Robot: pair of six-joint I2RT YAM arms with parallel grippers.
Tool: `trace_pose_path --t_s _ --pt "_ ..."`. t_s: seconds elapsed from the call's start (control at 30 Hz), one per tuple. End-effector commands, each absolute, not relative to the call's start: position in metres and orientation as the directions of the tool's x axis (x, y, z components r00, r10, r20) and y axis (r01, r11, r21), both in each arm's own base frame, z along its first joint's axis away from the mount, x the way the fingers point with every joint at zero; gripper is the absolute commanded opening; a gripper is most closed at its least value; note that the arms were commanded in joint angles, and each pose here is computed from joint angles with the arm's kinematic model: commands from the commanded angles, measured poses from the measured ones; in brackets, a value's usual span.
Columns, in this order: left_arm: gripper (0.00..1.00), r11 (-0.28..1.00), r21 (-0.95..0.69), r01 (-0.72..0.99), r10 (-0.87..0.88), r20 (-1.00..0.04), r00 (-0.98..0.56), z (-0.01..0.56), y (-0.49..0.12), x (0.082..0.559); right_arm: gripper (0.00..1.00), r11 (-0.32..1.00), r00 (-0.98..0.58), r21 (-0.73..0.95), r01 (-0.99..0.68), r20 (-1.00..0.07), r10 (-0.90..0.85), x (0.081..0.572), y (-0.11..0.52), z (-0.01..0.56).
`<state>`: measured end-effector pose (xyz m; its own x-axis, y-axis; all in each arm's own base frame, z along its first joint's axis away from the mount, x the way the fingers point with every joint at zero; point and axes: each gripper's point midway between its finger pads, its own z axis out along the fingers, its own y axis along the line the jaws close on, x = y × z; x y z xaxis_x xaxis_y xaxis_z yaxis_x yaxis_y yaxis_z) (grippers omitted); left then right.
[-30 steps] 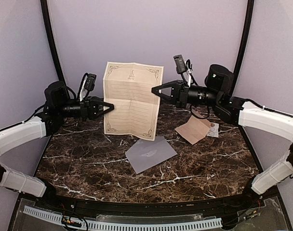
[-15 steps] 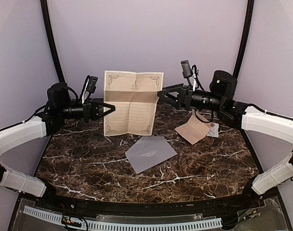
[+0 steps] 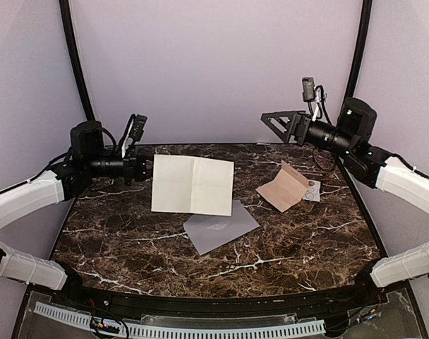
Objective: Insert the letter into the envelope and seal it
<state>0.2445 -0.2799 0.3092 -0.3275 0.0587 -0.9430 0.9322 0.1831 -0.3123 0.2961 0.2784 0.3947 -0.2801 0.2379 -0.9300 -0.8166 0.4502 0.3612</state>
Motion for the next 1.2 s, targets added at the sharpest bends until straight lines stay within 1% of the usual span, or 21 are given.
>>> trace_pose_path --t_s 0.0,0.07,0.13,0.27,0.37,0.5,0.57,0.7,0.83,0.9,1.0,1.17 --pt "0.0 0.157 -0.266 0.951 0.109 -0.953 -0.284 0.313 -0.289 0.235 0.97 0.43 -0.288 0.292 -0.854 -0.955 0.077 0.292 0.297 0.385" --pt "0.0 0.147 -0.277 0.95 0.129 -0.947 -0.296 0.308 -0.293 0.233 0.97 0.443 -0.302 0.275 -0.853 -0.953 0.01 0.289 0.31 0.373" --pt "0.0 0.136 -0.287 0.948 0.142 -0.941 -0.306 0.304 -0.297 0.23 0.93 0.416 -0.318 0.266 -0.87 -0.946 -0.061 0.28 0.325 0.36" --pt "0.0 0.094 -0.312 0.945 0.164 -0.932 -0.324 0.299 -0.305 0.223 0.86 0.309 -0.362 0.289 -0.906 -0.908 -0.211 0.256 0.36 0.328" --pt "0.0 0.077 -0.338 0.938 0.192 -0.918 -0.346 0.291 -0.31 0.221 0.85 0.227 -0.379 0.321 -0.919 -0.879 -0.289 0.237 0.378 0.314" --pt "0.0 0.05 -0.371 0.927 0.226 -0.9 -0.372 0.285 -0.315 0.218 0.82 0.138 -0.375 0.349 -0.927 -0.846 -0.38 0.218 0.397 0.3" --pt "0.0 0.036 -0.378 0.925 0.231 -0.898 -0.375 0.284 -0.317 0.216 0.76 0.113 -0.372 0.359 -0.926 -0.827 -0.421 0.212 0.404 0.292" --pt "0.0 0.033 -0.387 0.922 0.241 -0.892 -0.383 0.281 -0.319 0.214 0.57 0.066 -0.386 0.405 -0.912 -0.792 -0.473 0.205 0.415 0.277" --pt "0.0 0.035 -0.393 0.919 0.254 -0.886 -0.388 0.278 -0.321 0.215 0.42 0.016 -0.365 0.411 -0.911 -0.789 -0.494 0.199 0.422 0.27" --pt "0.0 0.036 -0.4 0.916 0.262 -0.881 -0.395 0.276 -0.321 0.214 0.37 0.007 -0.362 0.413 -0.91 -0.787 -0.499 0.196 0.422 0.27" --pt "0.0 0.03 -0.4 0.916 0.263 -0.881 -0.393 0.277 -0.321 0.213 0.33 -0.007 -0.362 0.423 -0.906 -0.783 -0.506 0.193 0.421 0.27" --pt "0.0 0.014 -0.411 0.912 0.267 -0.877 -0.399 0.277 -0.322 0.211 0.23 -0.028 -0.365 0.441 -0.897 -0.776 -0.514 0.189 0.421 0.268"
